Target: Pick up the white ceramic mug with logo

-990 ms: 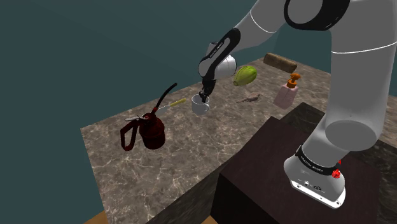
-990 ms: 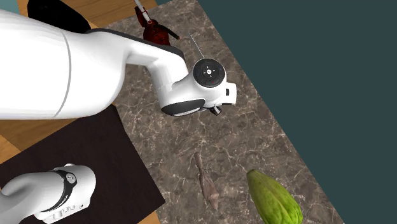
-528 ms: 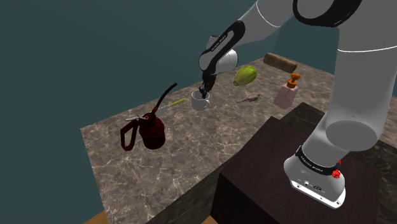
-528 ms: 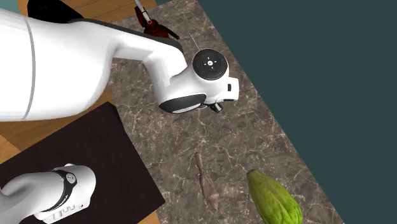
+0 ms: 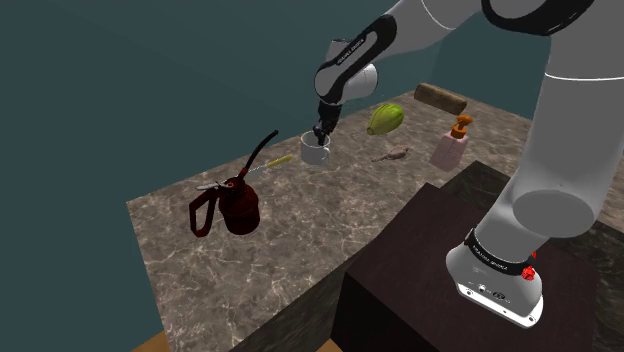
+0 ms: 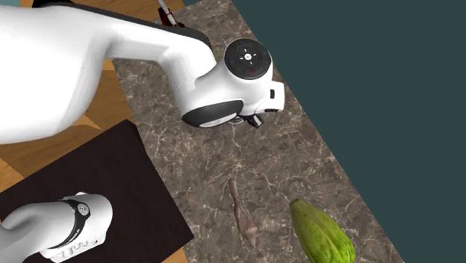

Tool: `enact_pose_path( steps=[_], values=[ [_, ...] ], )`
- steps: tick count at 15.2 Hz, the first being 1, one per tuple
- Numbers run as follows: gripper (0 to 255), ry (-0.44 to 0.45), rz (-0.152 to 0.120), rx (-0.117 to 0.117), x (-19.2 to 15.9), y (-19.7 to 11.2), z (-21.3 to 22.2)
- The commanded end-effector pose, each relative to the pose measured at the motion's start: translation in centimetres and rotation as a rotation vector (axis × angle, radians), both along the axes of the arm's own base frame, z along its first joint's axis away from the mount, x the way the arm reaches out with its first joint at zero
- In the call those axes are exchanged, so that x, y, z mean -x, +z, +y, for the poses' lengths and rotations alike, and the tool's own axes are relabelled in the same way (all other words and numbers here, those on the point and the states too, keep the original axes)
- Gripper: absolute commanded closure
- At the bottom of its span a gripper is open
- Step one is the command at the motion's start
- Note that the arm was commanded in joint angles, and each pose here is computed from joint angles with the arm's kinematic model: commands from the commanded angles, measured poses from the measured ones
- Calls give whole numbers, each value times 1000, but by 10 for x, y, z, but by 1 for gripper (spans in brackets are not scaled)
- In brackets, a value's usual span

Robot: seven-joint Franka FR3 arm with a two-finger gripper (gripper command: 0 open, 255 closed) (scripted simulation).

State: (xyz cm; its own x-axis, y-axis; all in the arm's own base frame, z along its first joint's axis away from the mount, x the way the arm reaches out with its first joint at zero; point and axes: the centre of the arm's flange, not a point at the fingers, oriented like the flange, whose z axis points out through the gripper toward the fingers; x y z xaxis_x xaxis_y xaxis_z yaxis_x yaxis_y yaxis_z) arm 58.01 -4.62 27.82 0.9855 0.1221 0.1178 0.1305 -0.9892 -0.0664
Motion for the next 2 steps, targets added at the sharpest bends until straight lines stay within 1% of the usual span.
enact_pose_path(
  steps=[1,2],
  values=[
    [255,0,0,0,0,6,-1],
    [255,0,0,0,0,6,-1]
  ],
)
